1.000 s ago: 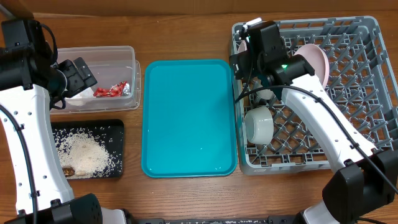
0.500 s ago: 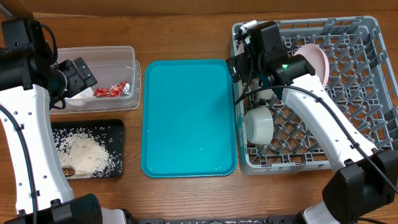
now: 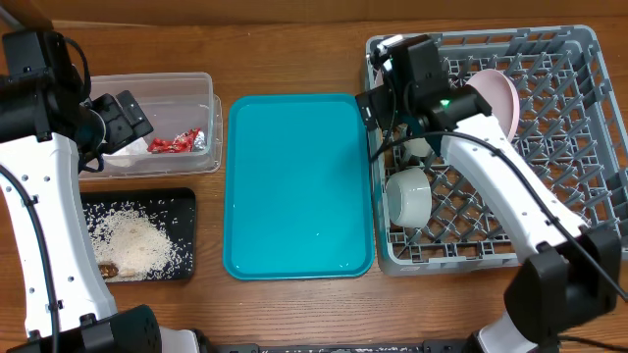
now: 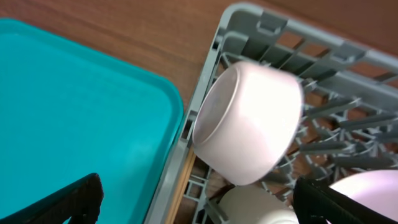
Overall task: Sort waste into correct bins and load items into the dishwasher
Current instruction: 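Open the right gripper and release the plate upright in the rack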
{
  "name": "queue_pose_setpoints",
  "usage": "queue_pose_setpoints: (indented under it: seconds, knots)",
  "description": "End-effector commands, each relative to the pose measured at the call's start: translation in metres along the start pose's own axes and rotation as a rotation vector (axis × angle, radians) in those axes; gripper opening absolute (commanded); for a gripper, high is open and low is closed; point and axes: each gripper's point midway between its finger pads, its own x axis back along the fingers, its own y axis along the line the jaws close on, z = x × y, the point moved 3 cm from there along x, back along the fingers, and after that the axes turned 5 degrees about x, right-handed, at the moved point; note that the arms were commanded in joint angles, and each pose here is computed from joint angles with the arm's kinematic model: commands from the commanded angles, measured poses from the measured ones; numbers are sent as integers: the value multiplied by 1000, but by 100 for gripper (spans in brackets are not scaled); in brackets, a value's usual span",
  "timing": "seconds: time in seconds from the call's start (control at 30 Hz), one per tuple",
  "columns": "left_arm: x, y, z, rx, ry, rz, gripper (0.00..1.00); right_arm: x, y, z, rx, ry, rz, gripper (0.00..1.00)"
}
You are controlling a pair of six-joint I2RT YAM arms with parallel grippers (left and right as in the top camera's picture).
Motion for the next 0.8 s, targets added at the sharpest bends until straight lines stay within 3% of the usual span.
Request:
queue_pose_setpoints:
  seconds: [0.0,0.4,0.53,0.77]
  knots:
    - [-2,-1,-1,14,3,4,100,-10,0,-2,1,10,-8,100]
    - [-2,-1,-1,14,3,4,100,11,-3,-12,-2,-40,-1,100]
    - [-2,-1,-1,14,3,4,100,51,-9,-27,-12,-135,13,100]
    - [-2,-1,-1,14,2,4,100,179,-26,-50,-41,-422,56,100]
